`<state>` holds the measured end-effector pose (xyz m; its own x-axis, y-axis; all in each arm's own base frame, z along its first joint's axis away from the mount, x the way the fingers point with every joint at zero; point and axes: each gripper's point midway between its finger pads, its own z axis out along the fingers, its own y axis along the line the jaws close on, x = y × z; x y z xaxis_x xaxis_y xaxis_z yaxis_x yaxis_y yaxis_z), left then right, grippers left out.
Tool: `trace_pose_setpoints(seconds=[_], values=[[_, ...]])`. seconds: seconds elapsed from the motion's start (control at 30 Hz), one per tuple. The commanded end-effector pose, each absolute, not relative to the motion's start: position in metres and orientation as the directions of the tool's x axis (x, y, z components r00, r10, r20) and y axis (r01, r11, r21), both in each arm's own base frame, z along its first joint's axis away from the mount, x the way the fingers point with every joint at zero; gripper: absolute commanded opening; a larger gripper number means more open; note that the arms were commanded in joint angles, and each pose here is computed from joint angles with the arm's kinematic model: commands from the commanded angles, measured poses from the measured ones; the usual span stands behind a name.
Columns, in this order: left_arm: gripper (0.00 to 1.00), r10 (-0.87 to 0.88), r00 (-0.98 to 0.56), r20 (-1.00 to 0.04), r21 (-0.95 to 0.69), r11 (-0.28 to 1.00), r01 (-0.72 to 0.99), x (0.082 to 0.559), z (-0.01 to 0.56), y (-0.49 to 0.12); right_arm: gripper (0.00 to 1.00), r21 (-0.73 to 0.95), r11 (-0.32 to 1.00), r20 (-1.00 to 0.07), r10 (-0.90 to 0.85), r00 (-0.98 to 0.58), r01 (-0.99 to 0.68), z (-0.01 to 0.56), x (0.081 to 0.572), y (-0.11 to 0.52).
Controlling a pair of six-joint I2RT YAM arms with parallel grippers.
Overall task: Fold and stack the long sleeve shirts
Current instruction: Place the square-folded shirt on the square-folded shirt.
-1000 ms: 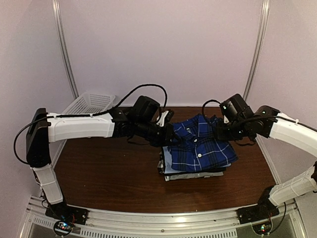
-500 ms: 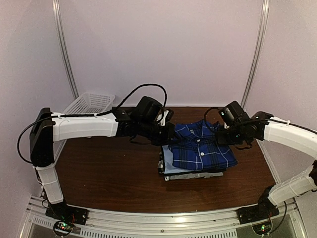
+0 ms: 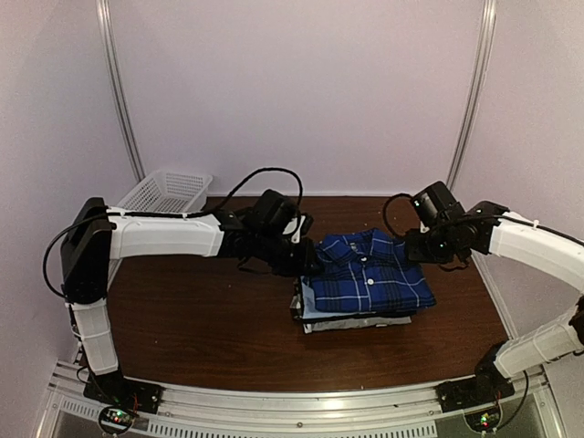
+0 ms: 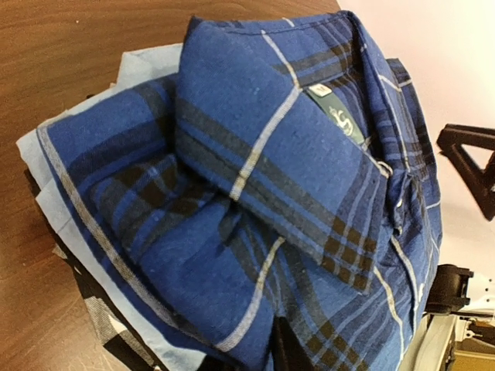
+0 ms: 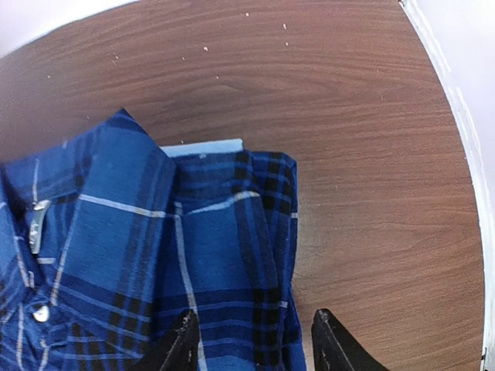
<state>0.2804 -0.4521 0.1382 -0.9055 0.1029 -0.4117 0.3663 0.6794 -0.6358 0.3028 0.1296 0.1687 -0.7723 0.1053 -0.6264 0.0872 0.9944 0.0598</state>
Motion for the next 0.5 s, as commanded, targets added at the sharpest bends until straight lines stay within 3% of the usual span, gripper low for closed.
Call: trace_pose_setpoints(seconds=[0.0, 0.23, 0.47], values=[[0.23, 0.085, -0.897, -0.434, -0.597, 0.719, 0.356, 0.292, 0.128, -0.438, 0.51, 0.066, 0.996, -0.677, 0.091, -0.731, 0.062, 0.205, 0.301, 0.139], [0.25, 0.077, -0.905, -0.419, -0.586, 0.738, 0.334, 0.294, 0.117, -0.422, 0.53, 0.097, 0.995, -0.668, 0.045, -0.743, -0.027, 0.196, 0.295, 0.179], [0.25, 0.081, -0.899, -0.43, -0.583, 0.735, 0.346, 0.296, 0.122, -0.42, 0.6, 0.154, 0.987, -0.645, 0.126, -0.753, 0.033, 0.163, 0.299, 0.162]])
